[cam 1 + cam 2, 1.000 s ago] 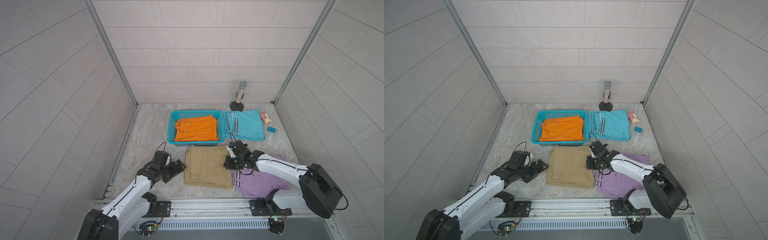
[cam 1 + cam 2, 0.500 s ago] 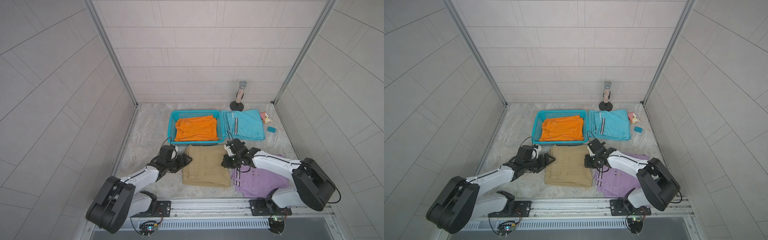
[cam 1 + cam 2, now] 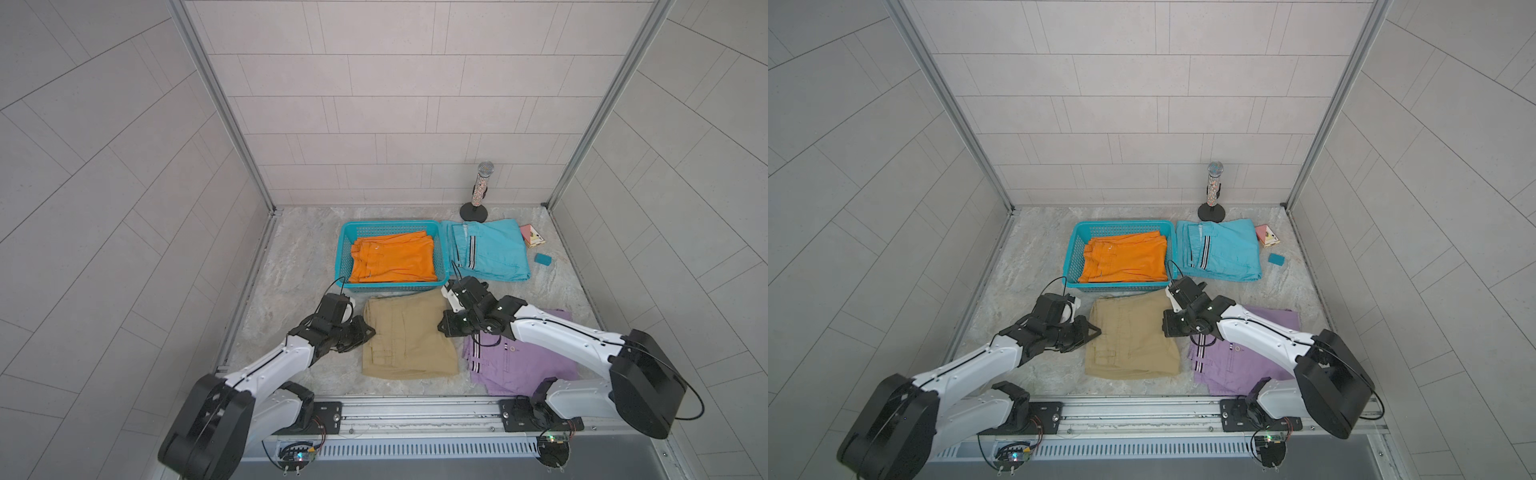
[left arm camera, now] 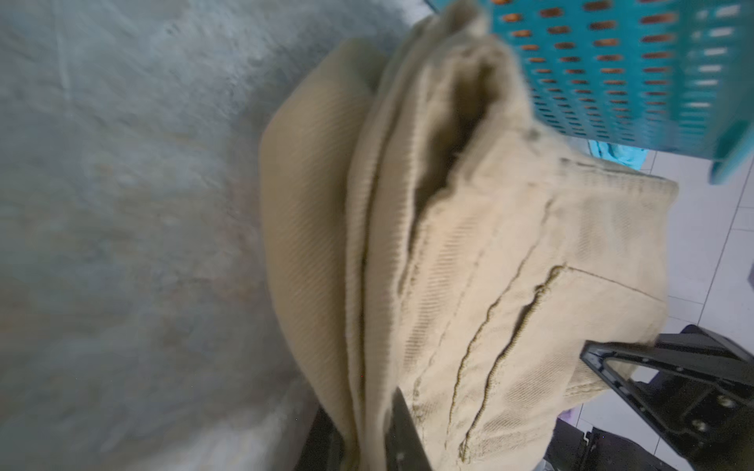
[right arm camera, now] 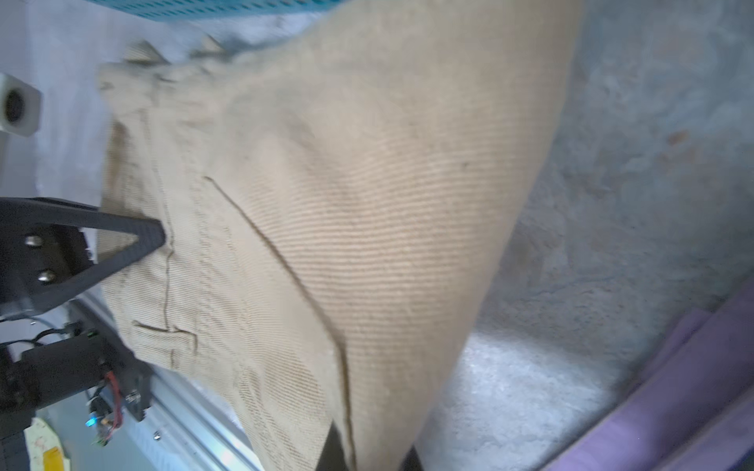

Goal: Put the folded long pants in the basket
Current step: Pick up the long pant at the center of the board, then place the long pant in the basket.

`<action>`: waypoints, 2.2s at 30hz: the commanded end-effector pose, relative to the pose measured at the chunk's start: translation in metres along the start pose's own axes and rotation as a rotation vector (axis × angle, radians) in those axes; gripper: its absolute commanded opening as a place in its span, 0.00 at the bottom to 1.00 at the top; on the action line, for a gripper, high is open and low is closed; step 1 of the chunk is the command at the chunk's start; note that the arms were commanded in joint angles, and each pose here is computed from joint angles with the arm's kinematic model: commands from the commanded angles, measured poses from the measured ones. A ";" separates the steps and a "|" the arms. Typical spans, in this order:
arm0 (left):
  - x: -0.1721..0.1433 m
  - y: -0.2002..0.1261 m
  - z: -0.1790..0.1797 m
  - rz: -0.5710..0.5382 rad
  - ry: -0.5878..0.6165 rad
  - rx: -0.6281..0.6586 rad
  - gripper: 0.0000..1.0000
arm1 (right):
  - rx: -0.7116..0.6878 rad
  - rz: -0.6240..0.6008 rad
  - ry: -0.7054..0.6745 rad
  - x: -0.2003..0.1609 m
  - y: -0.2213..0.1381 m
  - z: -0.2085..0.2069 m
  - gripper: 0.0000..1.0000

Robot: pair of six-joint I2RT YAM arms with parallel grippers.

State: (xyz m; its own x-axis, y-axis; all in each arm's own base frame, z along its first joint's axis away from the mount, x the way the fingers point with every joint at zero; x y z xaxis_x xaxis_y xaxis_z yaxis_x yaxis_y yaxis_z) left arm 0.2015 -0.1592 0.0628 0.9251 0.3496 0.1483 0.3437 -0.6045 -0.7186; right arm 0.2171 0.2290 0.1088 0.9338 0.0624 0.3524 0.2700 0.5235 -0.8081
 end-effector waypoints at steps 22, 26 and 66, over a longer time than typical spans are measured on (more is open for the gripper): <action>0.127 -0.121 -0.165 -0.194 0.209 -0.106 0.00 | 0.058 -0.342 -0.104 0.164 -0.120 0.069 0.00; 0.165 -0.117 -0.158 -0.192 0.138 -0.097 0.00 | 0.049 -0.338 -0.083 0.189 -0.107 0.066 0.00; 0.266 0.024 -0.041 -0.005 -0.114 0.166 0.52 | -0.195 -0.110 -0.037 0.248 0.060 -0.045 0.09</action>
State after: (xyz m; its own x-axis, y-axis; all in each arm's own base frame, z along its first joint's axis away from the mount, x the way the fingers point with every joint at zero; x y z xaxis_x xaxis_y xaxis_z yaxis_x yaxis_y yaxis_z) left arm 0.4510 -0.1182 0.0989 0.9058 0.4226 0.0304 0.2599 -0.4976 -0.8275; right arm 0.4650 0.2458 0.1036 0.9204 0.0372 0.3892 0.3447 0.3926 -0.8527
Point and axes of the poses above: each gripper's point midway between its finger pads, its own y axis out along the fingers, its own z axis along the line the jaws close on, x = y × z, the point moved 1 cm from there along -y, back along the fingers, and after that the axes turned 1 degree about -y, right-handed, at the moved point
